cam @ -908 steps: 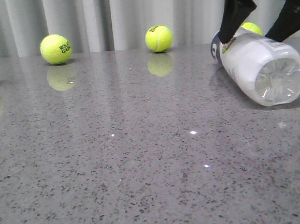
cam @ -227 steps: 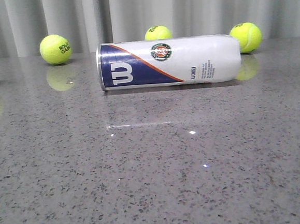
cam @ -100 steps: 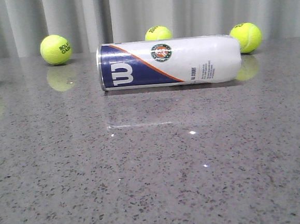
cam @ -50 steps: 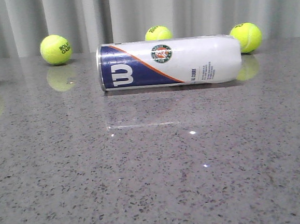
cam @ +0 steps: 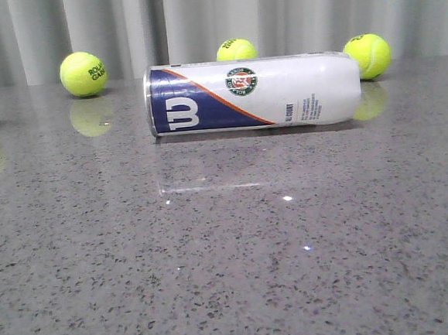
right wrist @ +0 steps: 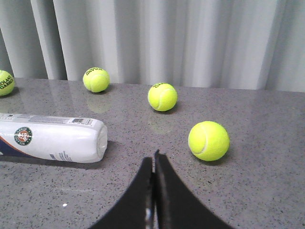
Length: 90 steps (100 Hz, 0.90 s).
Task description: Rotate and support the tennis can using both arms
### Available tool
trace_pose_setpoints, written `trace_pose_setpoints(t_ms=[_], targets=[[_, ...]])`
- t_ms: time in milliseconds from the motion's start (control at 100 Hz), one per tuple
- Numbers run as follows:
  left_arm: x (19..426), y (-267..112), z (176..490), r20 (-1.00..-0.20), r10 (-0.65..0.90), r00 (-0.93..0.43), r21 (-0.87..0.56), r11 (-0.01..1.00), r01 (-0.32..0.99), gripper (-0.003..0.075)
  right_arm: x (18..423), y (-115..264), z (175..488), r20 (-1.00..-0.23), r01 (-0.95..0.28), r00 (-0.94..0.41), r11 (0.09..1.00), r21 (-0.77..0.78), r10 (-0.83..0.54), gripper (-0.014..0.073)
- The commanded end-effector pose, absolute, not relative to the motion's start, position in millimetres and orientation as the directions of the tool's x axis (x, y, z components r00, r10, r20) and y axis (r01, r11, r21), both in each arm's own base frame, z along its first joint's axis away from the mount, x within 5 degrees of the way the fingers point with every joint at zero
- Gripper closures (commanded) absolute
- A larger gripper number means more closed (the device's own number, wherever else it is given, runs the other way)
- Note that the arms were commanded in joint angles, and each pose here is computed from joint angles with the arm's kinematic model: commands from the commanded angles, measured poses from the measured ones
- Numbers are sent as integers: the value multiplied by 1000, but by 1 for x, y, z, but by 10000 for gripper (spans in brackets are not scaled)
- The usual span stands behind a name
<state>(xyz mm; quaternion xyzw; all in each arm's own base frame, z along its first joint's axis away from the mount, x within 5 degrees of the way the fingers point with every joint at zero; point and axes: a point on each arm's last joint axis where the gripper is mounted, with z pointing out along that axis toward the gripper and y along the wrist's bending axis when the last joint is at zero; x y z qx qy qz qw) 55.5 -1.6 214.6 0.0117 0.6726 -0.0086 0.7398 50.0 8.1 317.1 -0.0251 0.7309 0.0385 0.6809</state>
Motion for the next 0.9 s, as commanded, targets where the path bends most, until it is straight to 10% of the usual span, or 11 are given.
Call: trace_pose_setpoints(t_ms=[0, 280, 890], targets=[[52, -1, 219, -976, -75, 204, -69, 997, 37, 741, 50, 7, 331, -999, -74, 14, 997, 28, 29, 663], [33, -2, 290, -959, -147, 244, -134, 989, 70, 741, 50, 7, 331, -999, -74, 14, 997, 28, 29, 663], [84, -12, 400, -935, -143, -324, -178, 981, 81, 741, 50, 7, 331, -999, -74, 14, 997, 28, 29, 663]])
